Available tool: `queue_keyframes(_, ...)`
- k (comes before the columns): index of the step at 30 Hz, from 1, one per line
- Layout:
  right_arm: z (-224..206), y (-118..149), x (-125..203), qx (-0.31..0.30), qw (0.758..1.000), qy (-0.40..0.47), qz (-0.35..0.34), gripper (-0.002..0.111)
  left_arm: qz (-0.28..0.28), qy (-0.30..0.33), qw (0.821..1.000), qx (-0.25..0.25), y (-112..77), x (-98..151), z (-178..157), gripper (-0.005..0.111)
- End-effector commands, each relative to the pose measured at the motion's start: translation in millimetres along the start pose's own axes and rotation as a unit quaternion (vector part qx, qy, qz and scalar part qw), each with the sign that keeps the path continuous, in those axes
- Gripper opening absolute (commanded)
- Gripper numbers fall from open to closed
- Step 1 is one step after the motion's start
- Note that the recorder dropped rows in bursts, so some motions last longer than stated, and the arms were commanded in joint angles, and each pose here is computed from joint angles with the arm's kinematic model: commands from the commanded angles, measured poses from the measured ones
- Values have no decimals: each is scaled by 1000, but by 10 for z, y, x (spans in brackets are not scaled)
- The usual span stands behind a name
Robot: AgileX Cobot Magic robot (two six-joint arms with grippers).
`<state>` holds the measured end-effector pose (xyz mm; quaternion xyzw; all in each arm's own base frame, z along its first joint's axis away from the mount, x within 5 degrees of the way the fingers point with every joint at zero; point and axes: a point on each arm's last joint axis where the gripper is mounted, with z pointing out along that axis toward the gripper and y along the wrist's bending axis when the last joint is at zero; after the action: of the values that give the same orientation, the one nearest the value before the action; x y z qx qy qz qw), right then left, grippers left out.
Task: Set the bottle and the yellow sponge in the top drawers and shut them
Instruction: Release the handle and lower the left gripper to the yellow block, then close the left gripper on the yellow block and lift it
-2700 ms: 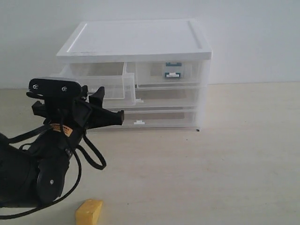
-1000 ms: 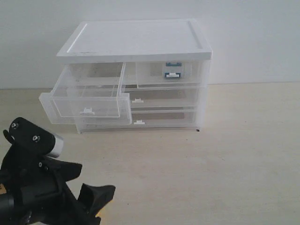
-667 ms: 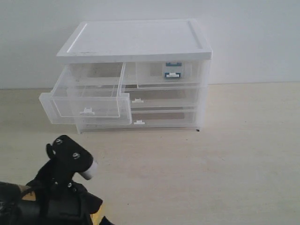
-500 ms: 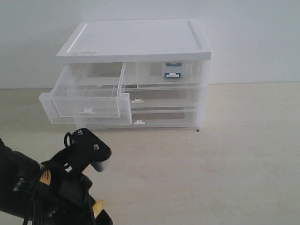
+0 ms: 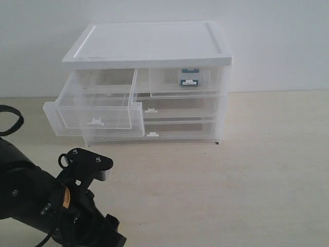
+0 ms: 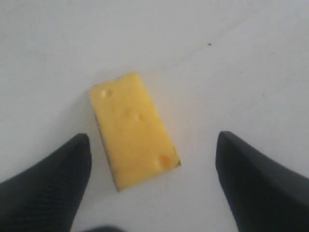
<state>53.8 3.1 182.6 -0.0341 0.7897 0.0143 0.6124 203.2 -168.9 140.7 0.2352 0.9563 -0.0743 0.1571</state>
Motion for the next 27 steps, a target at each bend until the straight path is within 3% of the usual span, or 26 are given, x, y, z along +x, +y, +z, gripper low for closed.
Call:
queue_keyframes(1,-3,1,-7,-1,1000,-5,2,0,-4,5,1000,-3,11,-4,103,66)
queue_keyframes(5,-3,1,-7,-1,1000,-5,2,0,0,1,1000,-3,12,-12,119,57)
queue_keyframes(7,-3,1,-7,-1,1000,-5,2,0,8,0,1000,-5,16,-13,119,43)
queue_keyframes(10,-3,1,-7,-1,1000,-5,2,0,27,0,1000,-12,27,-14,119,8)
queue_keyframes(11,-3,1,-7,-1,1000,-5,2,0,38,0,999,-14,31,-15,119,5)
queue_keyframes(16,-3,1,-7,-1,1000,-5,2,0,55,10,998,-19,42,5,42,4)
queue_keyframes(20,-3,1,-7,-1,1000,-5,2,0,81,6,997,-15,-30,47,-259,4)
queue_keyframes(27,-3,1,-7,-1,1000,-5,2,0,108,-100,989,14,-142,35,-921,4)
